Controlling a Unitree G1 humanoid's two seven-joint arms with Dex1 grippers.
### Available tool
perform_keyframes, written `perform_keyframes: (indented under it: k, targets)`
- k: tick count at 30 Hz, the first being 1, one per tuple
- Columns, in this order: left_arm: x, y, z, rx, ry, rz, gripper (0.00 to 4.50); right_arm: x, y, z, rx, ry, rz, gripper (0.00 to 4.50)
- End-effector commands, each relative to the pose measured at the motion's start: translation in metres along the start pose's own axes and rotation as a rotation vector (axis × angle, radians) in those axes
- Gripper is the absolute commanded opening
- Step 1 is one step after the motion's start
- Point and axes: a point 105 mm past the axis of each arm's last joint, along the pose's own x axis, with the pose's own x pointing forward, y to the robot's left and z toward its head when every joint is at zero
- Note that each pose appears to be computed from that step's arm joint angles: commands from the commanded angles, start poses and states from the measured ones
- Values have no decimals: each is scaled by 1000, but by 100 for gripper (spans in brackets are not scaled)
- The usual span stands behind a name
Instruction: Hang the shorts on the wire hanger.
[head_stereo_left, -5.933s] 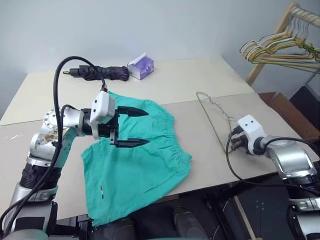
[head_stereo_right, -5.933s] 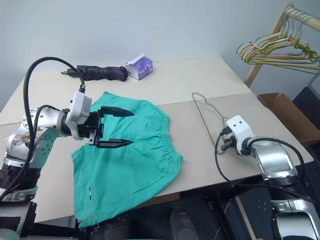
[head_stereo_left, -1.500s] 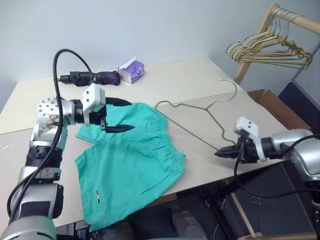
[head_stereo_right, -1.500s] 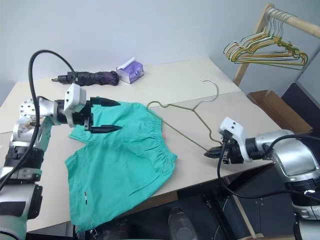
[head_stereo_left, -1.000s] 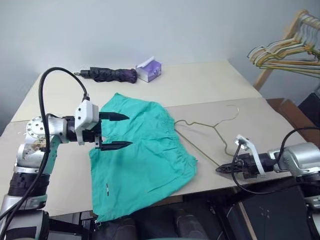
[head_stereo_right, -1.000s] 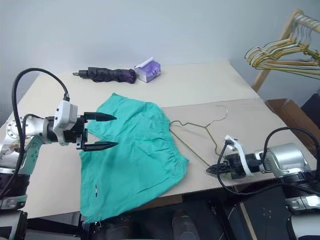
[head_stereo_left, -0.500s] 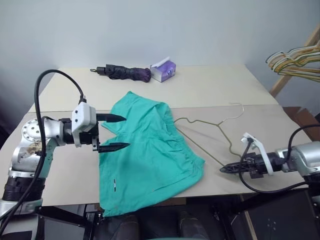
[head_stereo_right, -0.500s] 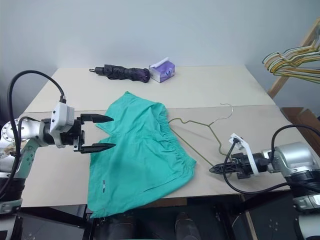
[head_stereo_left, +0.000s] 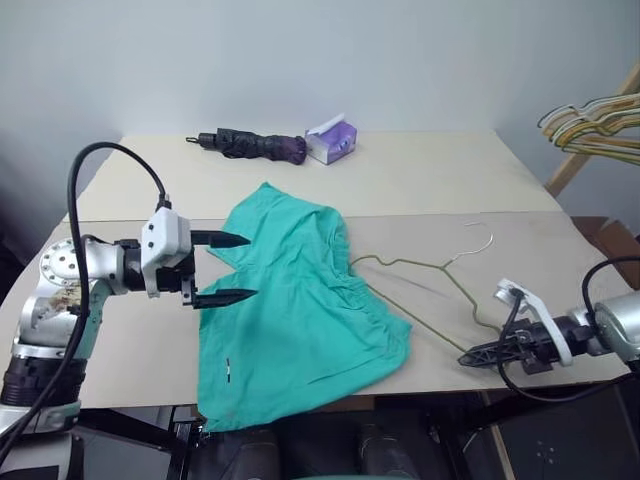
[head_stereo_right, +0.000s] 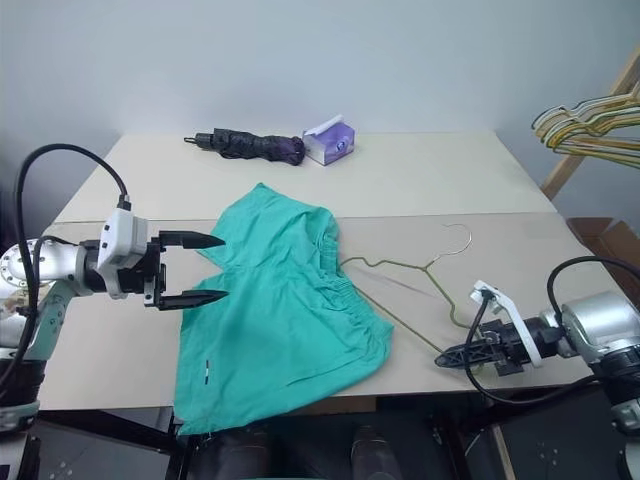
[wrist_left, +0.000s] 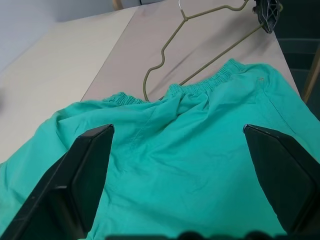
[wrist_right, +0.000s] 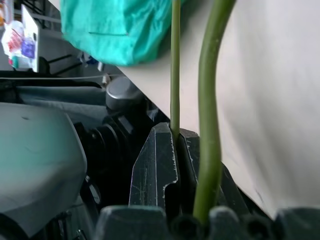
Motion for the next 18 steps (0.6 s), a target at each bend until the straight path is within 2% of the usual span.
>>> perform_keyframes:
  k: [1, 5, 12, 18]
  targets:
    - [-5, 0, 12, 60, -4, 16, 448, -9, -1, -1, 0, -9, 6, 0]
    - [-6, -1, 11, 57, -1, 12, 448, -14, 2, -3, 8, -10, 17, 0]
    - [-4, -1, 9, 57, 3, 3, 448, -14, 28, -3, -23, 11, 124, 0]
    - [-1, 0, 9, 62, 1, -5, 448, -13, 40, 7, -28, -29, 190, 0]
